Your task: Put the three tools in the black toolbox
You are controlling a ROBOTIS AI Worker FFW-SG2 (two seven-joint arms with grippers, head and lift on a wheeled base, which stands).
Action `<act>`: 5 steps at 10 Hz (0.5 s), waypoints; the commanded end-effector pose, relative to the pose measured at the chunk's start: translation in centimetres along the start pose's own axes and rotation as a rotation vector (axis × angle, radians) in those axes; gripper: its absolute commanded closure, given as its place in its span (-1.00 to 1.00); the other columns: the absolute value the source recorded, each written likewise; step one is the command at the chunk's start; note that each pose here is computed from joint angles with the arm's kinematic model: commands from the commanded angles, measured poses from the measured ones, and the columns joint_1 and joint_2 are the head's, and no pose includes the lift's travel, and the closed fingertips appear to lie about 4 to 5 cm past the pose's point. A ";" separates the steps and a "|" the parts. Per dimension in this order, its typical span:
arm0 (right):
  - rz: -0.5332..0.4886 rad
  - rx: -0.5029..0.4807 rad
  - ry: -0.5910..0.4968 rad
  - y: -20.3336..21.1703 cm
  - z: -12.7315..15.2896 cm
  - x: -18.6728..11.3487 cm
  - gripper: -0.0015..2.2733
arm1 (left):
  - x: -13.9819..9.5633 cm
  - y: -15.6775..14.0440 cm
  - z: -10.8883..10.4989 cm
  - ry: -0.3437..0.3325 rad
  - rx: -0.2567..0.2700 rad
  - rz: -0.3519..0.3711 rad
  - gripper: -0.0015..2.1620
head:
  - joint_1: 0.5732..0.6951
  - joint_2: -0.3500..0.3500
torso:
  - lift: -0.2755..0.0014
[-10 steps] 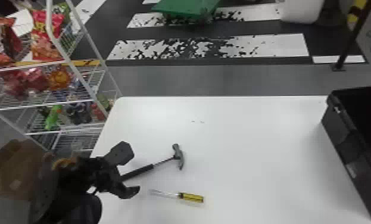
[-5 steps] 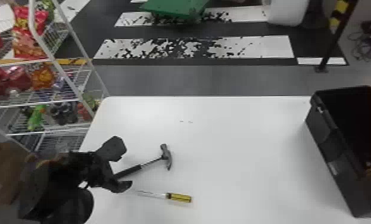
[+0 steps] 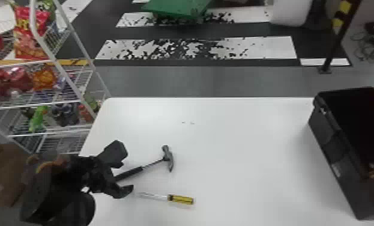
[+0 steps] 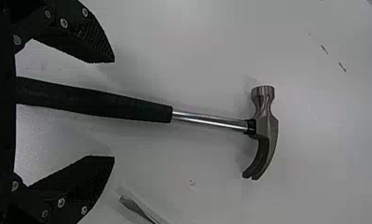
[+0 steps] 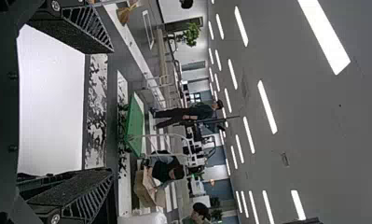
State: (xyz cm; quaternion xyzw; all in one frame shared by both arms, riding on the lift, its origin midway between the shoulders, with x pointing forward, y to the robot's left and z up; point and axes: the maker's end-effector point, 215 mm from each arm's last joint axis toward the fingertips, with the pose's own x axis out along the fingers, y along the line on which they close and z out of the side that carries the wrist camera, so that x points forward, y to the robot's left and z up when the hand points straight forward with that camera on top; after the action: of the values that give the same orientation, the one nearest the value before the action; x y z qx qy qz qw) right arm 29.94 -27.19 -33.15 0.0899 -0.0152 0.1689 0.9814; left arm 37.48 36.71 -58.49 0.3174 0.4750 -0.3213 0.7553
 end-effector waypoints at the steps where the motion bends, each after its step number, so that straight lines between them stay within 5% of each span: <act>1: 0.001 0.000 0.003 0.1 0.0 -0.1 -0.93 | 0.4 -0.6 -0.2 -0.003 -0.020 -0.016 -0.62 | 1.00 0.47 | 0.59; 3: 0.000 -0.005 0.000 0.1 0.2 -0.3 -0.93 | 0.3 -1.0 -0.5 -0.001 -0.046 -0.033 -0.33 | 1.00 0.46 | 0.59; 5: 0.001 -0.011 -0.007 0.2 0.4 -0.4 -0.93 | -0.3 -0.7 -1.0 -0.002 -0.084 -0.034 0.25 | 1.00 0.47 | 0.59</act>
State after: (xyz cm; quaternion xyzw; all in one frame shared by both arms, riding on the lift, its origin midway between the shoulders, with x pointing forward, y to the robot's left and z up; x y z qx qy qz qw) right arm 29.53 -27.22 -32.82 0.0862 -0.0180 0.1685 0.9818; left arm 36.30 36.96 -58.84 0.2796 0.4926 -0.3174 0.7605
